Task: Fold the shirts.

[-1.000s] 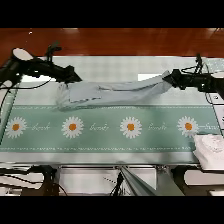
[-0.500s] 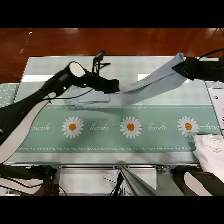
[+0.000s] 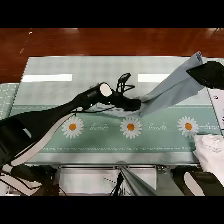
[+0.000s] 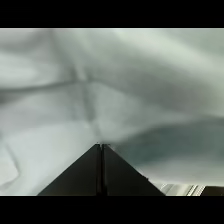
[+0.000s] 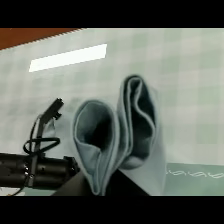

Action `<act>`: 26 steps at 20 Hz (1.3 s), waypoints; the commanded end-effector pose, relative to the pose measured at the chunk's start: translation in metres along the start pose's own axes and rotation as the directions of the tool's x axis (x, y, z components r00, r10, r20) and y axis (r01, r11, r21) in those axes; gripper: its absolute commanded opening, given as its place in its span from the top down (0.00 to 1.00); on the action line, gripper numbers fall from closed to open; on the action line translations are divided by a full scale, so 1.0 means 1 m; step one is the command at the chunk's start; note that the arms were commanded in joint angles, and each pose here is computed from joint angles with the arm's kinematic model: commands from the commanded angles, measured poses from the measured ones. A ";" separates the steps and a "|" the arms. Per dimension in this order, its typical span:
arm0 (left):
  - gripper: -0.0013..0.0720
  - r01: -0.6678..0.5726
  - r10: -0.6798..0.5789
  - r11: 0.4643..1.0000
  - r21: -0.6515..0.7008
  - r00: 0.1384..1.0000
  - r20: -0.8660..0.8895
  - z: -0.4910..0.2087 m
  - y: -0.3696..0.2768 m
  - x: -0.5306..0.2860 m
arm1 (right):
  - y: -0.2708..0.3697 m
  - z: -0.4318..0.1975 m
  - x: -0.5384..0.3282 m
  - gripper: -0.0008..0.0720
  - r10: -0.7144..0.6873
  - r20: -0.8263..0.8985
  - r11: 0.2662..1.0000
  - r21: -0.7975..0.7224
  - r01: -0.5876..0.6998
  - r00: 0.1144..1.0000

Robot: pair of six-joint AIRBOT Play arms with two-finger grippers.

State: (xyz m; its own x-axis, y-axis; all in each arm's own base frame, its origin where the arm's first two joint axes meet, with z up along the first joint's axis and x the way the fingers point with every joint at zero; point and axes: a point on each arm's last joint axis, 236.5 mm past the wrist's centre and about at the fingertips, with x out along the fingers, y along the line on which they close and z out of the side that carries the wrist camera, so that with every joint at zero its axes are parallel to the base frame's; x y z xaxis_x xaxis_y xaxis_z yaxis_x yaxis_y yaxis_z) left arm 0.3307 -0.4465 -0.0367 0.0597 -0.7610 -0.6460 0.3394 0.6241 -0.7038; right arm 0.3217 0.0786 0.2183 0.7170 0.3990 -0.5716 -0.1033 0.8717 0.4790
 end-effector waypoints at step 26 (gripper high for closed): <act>0.95 -0.372 0.224 0.917 0.143 0.776 0.589 0.035 -0.023 -0.448 | 0.191 -0.139 0.290 0.54 0.310 -0.008 0.942 0.140 -0.306 0.951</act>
State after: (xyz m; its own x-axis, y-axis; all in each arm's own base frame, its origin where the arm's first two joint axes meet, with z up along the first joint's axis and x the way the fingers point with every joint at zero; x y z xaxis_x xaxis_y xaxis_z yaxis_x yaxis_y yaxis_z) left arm 0.3349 -0.1252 0.2822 0.6888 -0.5521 -0.4699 0.4177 0.8320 -0.3653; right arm 0.4117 0.3868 0.0469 0.6049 0.6583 -0.4480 -0.2141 0.6764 0.7047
